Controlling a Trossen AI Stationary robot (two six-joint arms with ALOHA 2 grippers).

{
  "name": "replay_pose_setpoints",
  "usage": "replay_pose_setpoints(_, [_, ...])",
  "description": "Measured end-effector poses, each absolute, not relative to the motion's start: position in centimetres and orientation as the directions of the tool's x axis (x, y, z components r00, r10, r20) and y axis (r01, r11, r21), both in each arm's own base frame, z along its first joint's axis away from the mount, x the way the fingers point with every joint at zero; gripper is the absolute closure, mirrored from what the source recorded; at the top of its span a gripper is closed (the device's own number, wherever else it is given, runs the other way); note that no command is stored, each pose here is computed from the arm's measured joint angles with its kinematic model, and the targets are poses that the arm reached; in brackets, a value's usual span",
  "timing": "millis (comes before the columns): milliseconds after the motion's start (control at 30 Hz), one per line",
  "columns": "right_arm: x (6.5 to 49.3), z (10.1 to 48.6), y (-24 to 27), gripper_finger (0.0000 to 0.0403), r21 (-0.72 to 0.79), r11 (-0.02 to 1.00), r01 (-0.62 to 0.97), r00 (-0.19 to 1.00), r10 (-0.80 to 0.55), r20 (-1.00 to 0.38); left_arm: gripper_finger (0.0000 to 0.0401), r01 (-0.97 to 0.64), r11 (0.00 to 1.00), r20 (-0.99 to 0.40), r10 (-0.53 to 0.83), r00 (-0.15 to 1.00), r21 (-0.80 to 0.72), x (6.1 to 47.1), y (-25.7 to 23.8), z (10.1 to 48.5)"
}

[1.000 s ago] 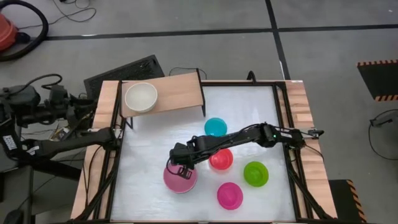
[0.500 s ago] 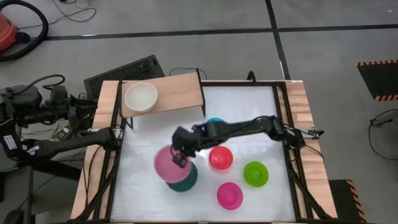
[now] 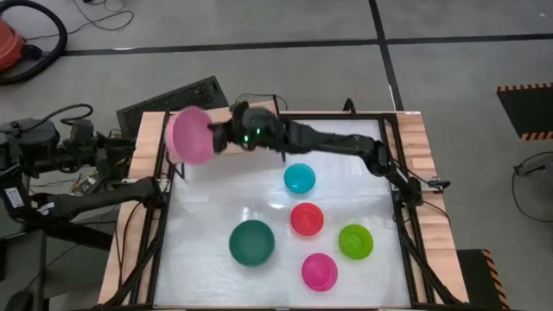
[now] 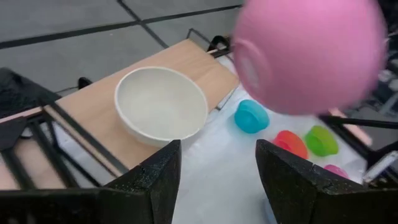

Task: Place and stack bowls onto a shelf
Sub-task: Stack the big pink bowl on top of the big white bowl on the shelf

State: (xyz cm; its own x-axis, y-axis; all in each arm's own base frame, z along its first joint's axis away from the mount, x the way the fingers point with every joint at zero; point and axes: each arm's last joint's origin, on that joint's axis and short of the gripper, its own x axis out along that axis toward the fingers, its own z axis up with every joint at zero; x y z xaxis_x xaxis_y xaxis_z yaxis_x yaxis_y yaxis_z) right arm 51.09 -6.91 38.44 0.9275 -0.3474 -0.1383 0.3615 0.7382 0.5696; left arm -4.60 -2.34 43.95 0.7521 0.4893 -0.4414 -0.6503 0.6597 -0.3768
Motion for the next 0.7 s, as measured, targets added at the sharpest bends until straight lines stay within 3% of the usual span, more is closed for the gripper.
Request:
replay_pose_setpoints(267, [51.1, 36.5, -12.3, 0.0374, 0.571, 0.710, 0.412, 0.906, -0.386, -0.175, 0.0210, -0.685, 0.633, -0.480, 0.504, 0.718, -0.361, -4.0, -1.9, 43.3])
replay_pose_setpoints(700, [53.1, 31.9, -13.5, 0.0374, 0.568, 0.698, 0.436, 0.900, -0.347, -0.264, 0.0210, -0.713, 0.614, -0.478, 0.540, 0.693, -0.340, -4.1, -1.8, 43.3])
